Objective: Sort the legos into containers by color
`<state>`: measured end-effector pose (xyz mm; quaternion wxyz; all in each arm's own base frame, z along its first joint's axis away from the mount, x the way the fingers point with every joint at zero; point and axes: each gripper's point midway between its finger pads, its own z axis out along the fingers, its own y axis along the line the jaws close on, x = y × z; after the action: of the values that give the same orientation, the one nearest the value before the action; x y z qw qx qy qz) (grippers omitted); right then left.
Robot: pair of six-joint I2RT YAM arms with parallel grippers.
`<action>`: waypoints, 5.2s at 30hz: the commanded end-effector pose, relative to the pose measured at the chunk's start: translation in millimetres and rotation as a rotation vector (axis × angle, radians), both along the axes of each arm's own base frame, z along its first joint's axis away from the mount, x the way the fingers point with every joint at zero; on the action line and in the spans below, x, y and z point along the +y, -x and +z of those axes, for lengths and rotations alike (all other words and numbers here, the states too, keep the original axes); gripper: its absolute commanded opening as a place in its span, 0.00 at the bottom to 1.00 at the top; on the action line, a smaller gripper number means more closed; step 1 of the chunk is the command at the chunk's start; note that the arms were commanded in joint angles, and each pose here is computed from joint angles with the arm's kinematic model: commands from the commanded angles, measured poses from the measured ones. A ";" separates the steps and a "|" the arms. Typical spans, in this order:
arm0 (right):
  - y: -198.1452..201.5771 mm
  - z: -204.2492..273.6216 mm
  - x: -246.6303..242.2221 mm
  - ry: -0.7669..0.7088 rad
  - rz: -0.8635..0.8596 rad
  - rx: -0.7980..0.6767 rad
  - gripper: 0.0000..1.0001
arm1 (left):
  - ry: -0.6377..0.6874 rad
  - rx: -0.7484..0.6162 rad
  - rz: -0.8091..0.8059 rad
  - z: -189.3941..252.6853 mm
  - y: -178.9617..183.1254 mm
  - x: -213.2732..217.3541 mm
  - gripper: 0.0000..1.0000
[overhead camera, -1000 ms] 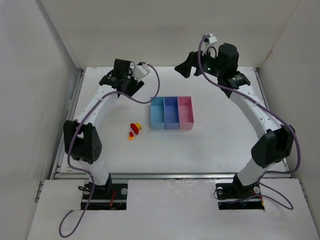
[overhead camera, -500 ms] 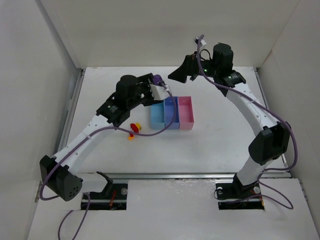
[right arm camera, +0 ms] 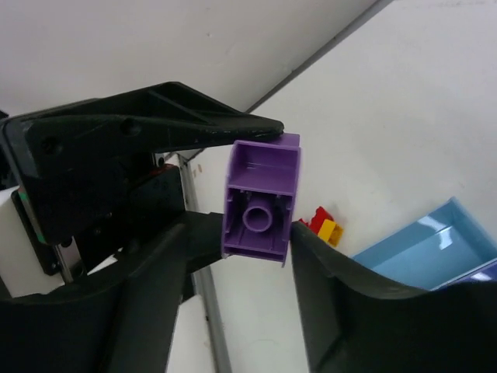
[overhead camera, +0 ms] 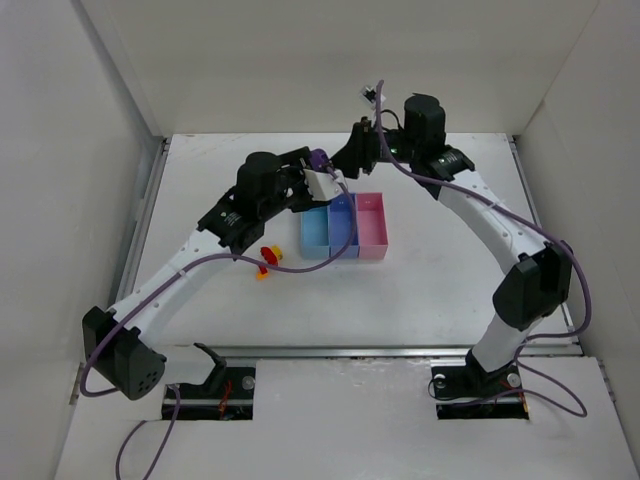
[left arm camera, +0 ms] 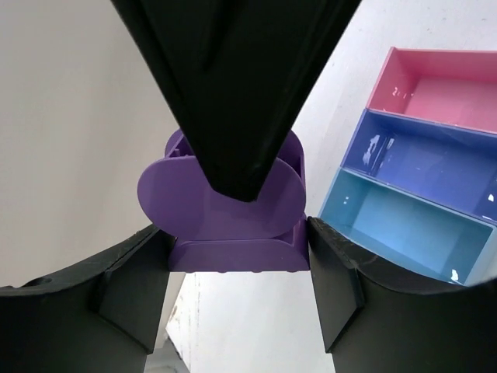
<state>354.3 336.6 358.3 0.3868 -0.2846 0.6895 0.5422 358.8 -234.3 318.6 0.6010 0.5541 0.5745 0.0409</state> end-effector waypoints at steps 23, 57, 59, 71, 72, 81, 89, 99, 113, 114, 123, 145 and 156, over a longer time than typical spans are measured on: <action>-9.7 2.9 26.0 -0.046 0.089 0.046 0.65 | 0.092 -0.057 0.027 34.3 -1.3 0.1 0.00; -83.3 -61.4 -53.6 0.003 -0.291 0.257 0.00 | 0.007 0.277 0.294 -84.9 -20.2 77.4 0.00; -85.8 -62.2 -67.3 0.007 -0.349 0.255 0.00 | 0.043 0.298 0.331 -85.8 -22.5 84.5 0.00; -72.9 -208.0 -138.9 0.681 -0.854 0.368 0.00 | 0.197 0.408 0.513 -104.2 -29.1 109.8 0.00; -72.8 -208.0 -138.4 0.675 -0.859 0.376 0.00 | 0.204 0.413 0.517 -105.5 -26.5 110.4 0.00; -66.3 -222.3 -133.5 0.702 -0.835 0.416 0.62 | 0.214 0.398 0.514 -99.6 -29.2 109.4 0.00; -66.0 -200.6 -127.1 0.655 -0.813 0.398 0.75 | 0.225 0.413 0.474 -95.3 -32.4 100.1 0.00; -71.1 -105.1 -201.7 0.392 -0.964 0.327 0.80 | 0.214 0.459 0.263 -61.7 -59.1 -1.9 0.00; -49.0 -131.9 -306.0 0.358 -1.149 0.399 0.80 | 0.206 0.713 -0.036 -113.4 -42.0 -165.6 0.00; -47.6 -136.0 -306.3 0.369 -1.144 0.401 0.80 | 0.185 0.708 -0.039 -119.7 -39.0 -170.6 0.00; -47.8 -140.8 -311.0 0.372 -1.137 0.394 0.80 | -0.007 0.635 0.008 -175.5 -36.1 -167.7 0.01; -47.5 -141.8 -307.7 0.391 -1.096 0.379 0.80 | -0.066 0.656 0.010 -180.8 -21.4 -157.2 0.69; -40.2 -136.1 -305.7 0.379 -1.091 0.365 0.81 | -0.041 0.651 0.012 -162.8 -16.9 -153.7 0.82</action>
<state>396.1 30.2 201.0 0.3932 0.1572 0.8906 0.1659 378.5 -386.6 103.5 0.3313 0.5556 0.7549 -0.1076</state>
